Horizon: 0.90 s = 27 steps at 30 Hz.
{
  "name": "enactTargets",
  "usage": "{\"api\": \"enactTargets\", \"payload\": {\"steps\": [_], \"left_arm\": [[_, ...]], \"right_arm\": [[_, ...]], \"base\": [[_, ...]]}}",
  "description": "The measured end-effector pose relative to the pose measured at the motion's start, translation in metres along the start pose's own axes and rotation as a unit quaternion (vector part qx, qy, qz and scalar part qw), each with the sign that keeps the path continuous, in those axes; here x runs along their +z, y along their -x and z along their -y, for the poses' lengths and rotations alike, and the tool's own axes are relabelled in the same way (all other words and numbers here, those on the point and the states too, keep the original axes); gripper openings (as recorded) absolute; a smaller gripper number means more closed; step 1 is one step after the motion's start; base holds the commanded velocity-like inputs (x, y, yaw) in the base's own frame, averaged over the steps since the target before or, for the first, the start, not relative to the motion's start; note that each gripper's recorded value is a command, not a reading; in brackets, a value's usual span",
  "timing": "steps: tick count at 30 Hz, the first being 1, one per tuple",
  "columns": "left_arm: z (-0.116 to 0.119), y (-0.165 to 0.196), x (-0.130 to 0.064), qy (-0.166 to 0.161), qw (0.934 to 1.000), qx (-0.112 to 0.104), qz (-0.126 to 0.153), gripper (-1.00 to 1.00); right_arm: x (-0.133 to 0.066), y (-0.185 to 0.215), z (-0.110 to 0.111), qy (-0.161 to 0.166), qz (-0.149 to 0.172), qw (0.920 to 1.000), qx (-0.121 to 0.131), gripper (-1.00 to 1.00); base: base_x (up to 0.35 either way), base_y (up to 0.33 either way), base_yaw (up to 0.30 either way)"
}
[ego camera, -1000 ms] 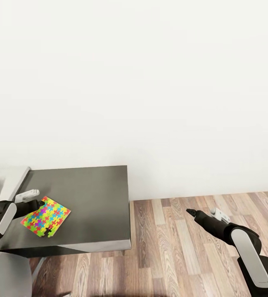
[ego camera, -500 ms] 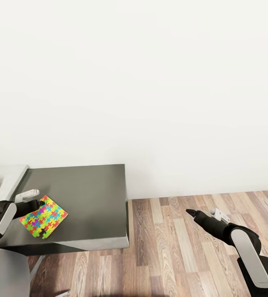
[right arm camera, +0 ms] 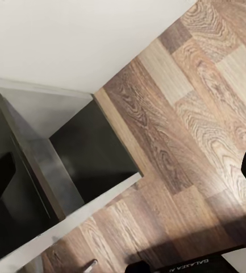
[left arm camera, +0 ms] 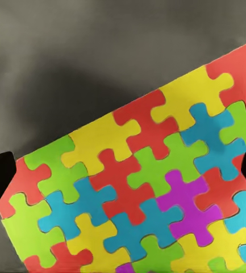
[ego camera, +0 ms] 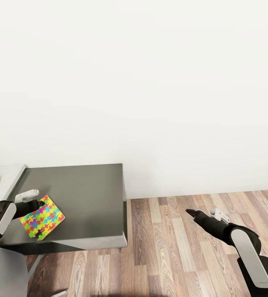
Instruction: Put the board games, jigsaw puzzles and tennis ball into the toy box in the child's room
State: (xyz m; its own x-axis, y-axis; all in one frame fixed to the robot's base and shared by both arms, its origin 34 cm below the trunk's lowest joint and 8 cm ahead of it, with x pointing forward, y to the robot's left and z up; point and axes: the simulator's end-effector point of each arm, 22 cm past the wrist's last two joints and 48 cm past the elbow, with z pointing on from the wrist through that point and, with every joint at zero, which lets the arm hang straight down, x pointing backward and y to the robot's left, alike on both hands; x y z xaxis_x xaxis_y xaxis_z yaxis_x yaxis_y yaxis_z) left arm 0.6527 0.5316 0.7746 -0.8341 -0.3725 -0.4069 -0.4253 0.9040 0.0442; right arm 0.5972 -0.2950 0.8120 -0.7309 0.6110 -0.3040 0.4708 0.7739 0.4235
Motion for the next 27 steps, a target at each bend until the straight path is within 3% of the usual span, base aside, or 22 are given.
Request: {"api": "enactTargets", "payload": {"steps": [13, 20, 27], "left_arm": [[0.0004, -0.0004, -0.0002, -0.001, 1.0, 0.0, -0.001, 1.0], [-0.0012, -0.0002, -0.0003, 0.003, 1.0, 0.003, -0.001, 1.0], [0.0009, -0.0006, -0.0002, -0.002, 1.0, 0.0, -0.002, 1.0]], "right_arm": [[-0.0003, 0.0003, -0.0004, 0.0, 0.0, 1.0, 0.0, 1.0], [-0.0003, 0.0004, -0.0005, 0.001, 0.001, 1.0, 0.0, 1.0], [-0.0003, 0.0003, -0.0004, 0.0, 0.001, 1.0, 0.0, 1.0]], "base": [[-0.003, -0.021, 0.0], [0.0, -0.196, 0.0], [0.0, -0.042, 0.0]]}}
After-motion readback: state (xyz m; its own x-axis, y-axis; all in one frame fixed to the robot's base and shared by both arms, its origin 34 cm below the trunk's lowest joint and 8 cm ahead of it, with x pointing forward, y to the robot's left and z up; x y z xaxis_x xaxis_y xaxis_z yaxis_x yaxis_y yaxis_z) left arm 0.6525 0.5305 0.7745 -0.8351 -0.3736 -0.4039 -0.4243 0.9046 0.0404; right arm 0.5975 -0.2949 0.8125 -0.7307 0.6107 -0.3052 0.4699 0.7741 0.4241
